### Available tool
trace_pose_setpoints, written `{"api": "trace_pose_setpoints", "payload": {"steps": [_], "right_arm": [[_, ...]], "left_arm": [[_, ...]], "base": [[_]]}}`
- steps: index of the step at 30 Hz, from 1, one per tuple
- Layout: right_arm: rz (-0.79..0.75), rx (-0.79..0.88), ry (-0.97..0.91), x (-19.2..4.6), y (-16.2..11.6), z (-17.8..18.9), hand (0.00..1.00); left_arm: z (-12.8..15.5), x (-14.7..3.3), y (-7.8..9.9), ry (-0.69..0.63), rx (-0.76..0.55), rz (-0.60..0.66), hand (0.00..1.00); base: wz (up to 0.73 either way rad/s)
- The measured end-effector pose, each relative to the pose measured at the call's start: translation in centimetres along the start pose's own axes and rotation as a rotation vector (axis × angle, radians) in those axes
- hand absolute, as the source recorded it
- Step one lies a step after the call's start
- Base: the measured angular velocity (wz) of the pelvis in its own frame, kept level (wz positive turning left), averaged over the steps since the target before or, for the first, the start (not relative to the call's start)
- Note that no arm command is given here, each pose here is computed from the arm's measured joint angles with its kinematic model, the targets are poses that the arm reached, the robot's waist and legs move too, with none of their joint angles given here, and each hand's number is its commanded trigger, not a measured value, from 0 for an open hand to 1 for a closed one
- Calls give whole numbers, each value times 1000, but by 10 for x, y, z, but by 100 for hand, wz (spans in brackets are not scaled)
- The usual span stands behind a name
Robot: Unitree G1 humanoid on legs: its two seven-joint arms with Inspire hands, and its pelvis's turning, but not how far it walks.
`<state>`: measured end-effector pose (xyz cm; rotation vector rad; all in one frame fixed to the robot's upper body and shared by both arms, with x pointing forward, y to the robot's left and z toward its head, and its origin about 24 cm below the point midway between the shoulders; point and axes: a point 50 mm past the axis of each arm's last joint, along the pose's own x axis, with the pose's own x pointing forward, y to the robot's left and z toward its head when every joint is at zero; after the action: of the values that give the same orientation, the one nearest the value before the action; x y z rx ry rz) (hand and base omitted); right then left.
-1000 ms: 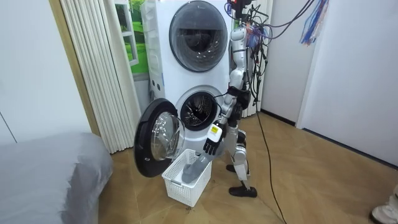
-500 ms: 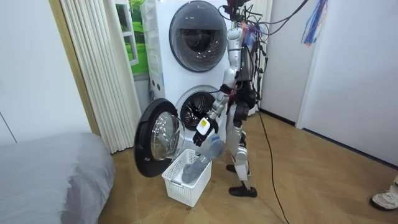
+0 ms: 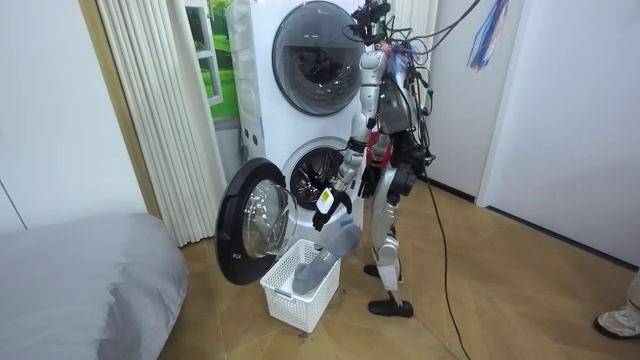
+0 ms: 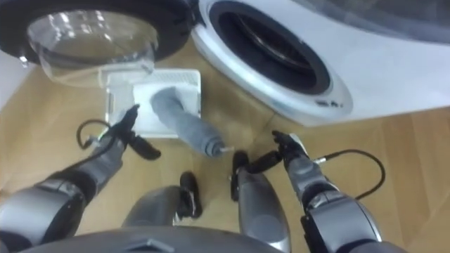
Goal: Put towel into washing machine
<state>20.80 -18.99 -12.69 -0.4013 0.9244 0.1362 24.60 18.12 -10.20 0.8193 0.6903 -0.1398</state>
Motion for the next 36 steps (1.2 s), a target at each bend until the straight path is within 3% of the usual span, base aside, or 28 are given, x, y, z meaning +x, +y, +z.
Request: {"api": "trace_pose_setpoints", "payload": {"steps": [7, 18, 31, 36], "right_arm": [[-14, 46, -80, 2, -2, 25, 0], [23, 84, -230, 1, 6, 64, 0], [68, 153, -372, -3, 15, 99, 0], [100, 223, -433, -6, 15, 111, 0]], "left_arm": [[22, 5, 11, -87, 130, 77, 0], [63, 7, 17, -295, 479, 163, 0], [90, 7, 28, -400, 586, 247, 0], [87, 7, 27, -435, 695, 259, 0]], "base": [[-10], [-5], [-2], [0]]}}
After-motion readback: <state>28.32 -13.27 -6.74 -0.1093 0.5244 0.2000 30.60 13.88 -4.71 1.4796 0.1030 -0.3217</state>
